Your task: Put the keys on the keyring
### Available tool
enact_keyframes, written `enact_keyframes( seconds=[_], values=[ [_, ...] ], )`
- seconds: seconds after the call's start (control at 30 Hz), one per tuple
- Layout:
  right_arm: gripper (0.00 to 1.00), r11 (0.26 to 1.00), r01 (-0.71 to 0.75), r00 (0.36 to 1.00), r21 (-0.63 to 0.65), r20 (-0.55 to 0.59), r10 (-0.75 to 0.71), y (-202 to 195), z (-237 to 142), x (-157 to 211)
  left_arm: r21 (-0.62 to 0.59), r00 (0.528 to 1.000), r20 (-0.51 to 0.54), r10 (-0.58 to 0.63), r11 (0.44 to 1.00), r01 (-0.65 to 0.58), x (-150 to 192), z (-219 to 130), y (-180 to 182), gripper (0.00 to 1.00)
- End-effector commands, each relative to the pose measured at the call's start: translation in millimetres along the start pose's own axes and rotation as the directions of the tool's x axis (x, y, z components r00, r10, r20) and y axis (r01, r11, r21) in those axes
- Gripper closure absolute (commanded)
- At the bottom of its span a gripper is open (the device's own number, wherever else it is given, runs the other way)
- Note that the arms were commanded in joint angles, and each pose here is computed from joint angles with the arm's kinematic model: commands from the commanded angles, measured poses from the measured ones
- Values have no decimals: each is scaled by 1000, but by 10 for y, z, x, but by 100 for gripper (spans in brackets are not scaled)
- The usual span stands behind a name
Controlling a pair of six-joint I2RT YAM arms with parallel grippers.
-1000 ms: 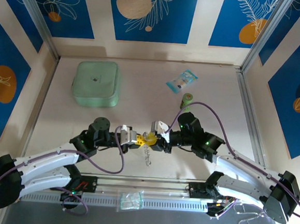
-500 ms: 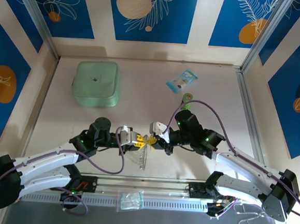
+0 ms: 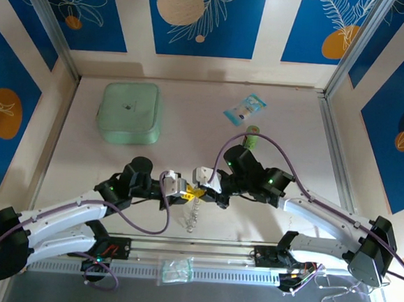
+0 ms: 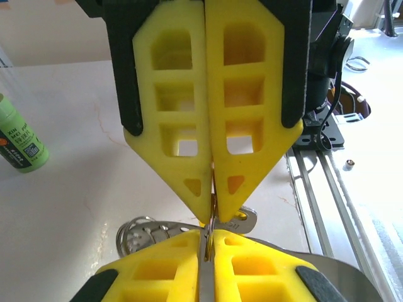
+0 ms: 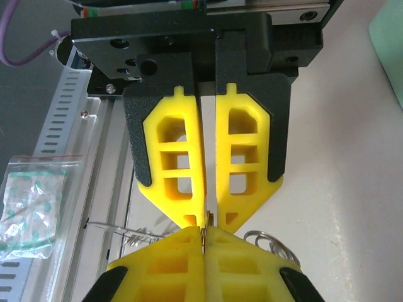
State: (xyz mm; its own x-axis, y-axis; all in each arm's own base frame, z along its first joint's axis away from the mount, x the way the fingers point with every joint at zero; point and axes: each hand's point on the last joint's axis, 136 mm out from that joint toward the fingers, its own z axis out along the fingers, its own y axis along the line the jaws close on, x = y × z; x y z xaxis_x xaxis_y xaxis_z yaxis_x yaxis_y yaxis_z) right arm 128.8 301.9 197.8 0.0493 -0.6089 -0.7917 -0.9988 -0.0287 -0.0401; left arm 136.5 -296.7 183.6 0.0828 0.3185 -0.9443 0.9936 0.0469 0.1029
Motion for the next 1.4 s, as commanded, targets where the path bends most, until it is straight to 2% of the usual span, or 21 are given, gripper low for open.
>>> enact_keyframes(
  seconds=[0.0,0.07,0.13,0.2,0.23,0.4,0.57,1.0,1.13,1.37],
  values=[
    [100,999,35,999,-27,19,-34,65,-24,-136,16,999,32,41,999,-41,-164,-2,-9,89],
    [100,999,29,999,-25,25,-28,69,-15,-140,18,998,39,39,999,-39,-182,-5,-12,92],
    [99,1000,20,999,-2,34,-19,44,-21,-133,23,998,47,33,999,-34,-196,-9,-21,100],
    [79,999,-14,999,36,41,13,-1,-65,-96,24,998,48,27,999,-28,-192,-11,-27,100],
    [73,998,-44,998,47,50,41,-10,-112,-68,22,999,47,23,999,-24,-189,-14,-25,100],
    [67,984,-162,984,77,84,155,25,-297,86,9,998,56,30,1000,-30,-165,-22,-22,100],
    [67,970,-233,971,74,74,227,44,-257,166,7,997,56,51,999,-51,-128,-17,-32,100],
    [72,979,-202,976,26,87,199,16,-75,101,14,996,63,66,998,-67,-111,-24,-60,100],
    [78,980,-199,977,17,82,197,23,-52,102,17,996,65,66,998,-67,-112,-23,-65,100],
    [97,981,-194,979,10,61,193,51,-61,140,22,995,71,65,998,-67,-125,-23,-72,100]
  ],
)
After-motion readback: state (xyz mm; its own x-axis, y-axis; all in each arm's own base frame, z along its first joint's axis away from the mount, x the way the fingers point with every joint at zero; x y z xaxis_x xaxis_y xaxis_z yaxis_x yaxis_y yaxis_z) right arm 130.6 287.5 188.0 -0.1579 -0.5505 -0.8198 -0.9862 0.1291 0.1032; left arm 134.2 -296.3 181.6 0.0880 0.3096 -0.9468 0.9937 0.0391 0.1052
